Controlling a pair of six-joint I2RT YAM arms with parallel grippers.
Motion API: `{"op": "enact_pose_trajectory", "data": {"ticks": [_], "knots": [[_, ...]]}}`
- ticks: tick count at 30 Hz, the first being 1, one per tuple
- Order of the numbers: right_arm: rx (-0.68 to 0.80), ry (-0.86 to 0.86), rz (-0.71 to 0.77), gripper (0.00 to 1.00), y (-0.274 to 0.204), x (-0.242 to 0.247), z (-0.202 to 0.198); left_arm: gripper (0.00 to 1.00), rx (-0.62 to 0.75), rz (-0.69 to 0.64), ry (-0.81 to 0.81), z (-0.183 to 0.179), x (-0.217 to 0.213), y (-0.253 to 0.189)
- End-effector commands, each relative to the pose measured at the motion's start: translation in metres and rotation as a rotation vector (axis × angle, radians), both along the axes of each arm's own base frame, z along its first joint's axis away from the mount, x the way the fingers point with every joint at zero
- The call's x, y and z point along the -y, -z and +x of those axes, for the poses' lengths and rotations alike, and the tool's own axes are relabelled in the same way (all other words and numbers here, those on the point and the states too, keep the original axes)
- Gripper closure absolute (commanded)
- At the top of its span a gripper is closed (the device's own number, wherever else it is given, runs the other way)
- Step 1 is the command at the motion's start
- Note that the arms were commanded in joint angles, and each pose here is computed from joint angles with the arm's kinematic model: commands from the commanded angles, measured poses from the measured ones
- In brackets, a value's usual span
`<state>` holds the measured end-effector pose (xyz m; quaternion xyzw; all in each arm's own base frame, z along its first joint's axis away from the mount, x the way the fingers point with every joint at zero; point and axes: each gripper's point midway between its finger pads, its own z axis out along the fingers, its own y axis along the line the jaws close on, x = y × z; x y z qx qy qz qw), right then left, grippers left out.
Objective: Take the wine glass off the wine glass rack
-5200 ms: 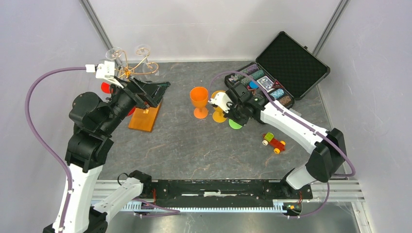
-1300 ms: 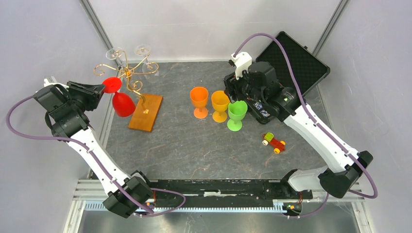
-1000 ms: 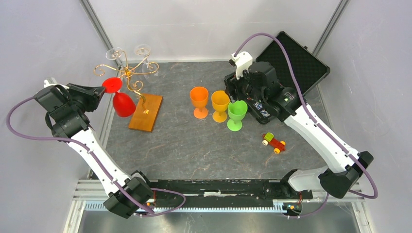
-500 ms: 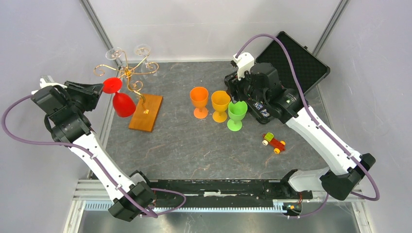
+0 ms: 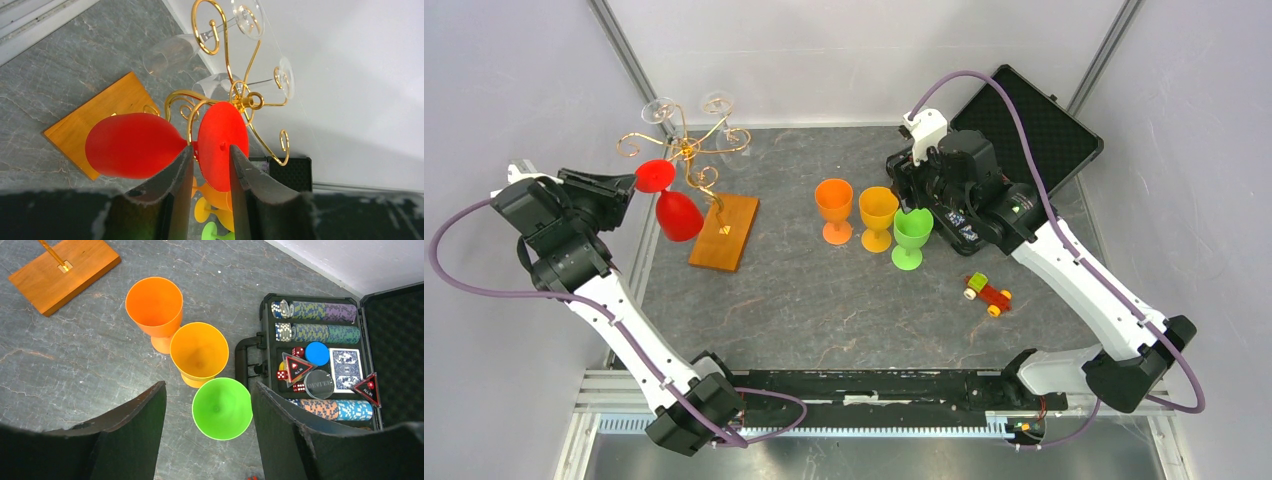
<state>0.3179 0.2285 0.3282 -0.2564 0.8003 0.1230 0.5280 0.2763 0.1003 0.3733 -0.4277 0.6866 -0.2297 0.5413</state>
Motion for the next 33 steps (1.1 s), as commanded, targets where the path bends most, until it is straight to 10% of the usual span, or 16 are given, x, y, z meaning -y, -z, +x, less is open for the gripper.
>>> {"op": "enact_pose_trajectory", "data": {"ticks": [1, 20, 33], "knots": [[0.051, 0.012, 0.024, 0.32, -0.016, 0.003, 0.003, 0.64, 0.014, 0.012, 0.013, 0.004, -0.002, 0.002], [0.049, 0.017, 0.013, 0.33, -0.013, 0.004, 0.004, 0.66, 0.027, 0.036, -0.007, 0.000, -0.003, -0.006], [0.047, 0.017, 0.010, 0.33, -0.011, 0.004, 0.005, 0.84, 0.036, 0.048, -0.007, 0.000, -0.003, -0.010]]}}
